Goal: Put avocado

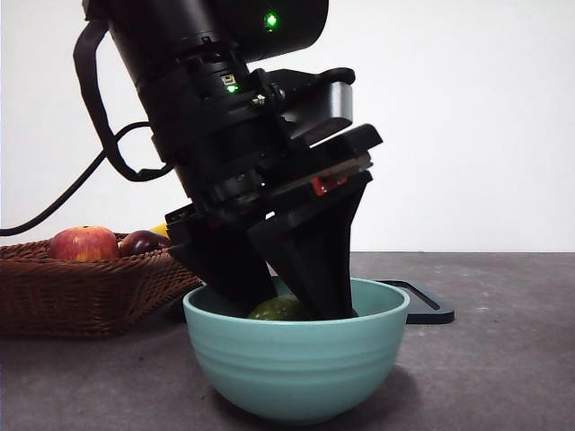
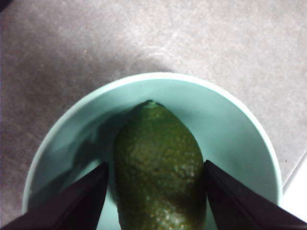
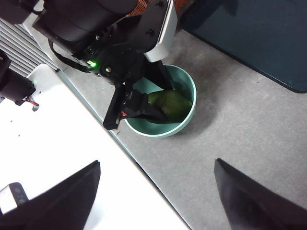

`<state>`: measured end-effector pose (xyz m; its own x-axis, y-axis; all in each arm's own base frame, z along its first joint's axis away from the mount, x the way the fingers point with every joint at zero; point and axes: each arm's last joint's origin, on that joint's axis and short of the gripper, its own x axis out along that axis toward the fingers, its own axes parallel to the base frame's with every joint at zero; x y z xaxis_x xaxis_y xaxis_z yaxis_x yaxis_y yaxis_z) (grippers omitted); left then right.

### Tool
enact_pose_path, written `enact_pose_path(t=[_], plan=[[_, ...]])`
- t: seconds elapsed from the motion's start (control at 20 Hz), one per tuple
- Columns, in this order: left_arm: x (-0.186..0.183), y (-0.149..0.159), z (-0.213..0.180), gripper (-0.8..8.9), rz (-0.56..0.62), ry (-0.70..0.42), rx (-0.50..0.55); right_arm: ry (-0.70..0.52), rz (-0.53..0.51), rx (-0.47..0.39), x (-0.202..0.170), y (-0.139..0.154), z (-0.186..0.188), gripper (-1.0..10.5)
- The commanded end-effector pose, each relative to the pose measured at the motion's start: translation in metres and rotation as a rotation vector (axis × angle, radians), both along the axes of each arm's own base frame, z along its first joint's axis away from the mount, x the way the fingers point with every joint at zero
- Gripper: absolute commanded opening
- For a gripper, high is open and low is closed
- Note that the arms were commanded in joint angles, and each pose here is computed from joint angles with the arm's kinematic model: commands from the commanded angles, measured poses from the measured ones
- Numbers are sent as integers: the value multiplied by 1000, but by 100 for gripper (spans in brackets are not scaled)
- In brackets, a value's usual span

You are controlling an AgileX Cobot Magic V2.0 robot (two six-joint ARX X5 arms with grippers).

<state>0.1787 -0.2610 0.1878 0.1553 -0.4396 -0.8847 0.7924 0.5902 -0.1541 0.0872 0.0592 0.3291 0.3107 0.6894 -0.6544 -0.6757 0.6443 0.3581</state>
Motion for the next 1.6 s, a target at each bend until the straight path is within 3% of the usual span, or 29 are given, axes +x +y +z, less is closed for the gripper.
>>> enact_pose_path(t=[0.05,0.25,0.5,0.75,1.1,1.3,1.6], plan=[[1,-7,5,321,2,-4,-11,-12,2,10,1,1,5,380],[4,-11,32,320,9,-17,-34,-12,2,10,1,1,5,381],[12,5,92,320,56,-122,-180,-12,1,10,1,1,5,380],[19,73,147,320,221,-246,-294,-24,-21,-12,1,1,4,381],[-6,167,186,320,443,-380,-303,-16,-22,-14,6,3,4,380],[-32,190,165,320,433,-312,-336,1,-22,-21,20,10,0,381],[-70,196,129,310,166,-15,-456,53,-16,-42,52,27,-12,380]])
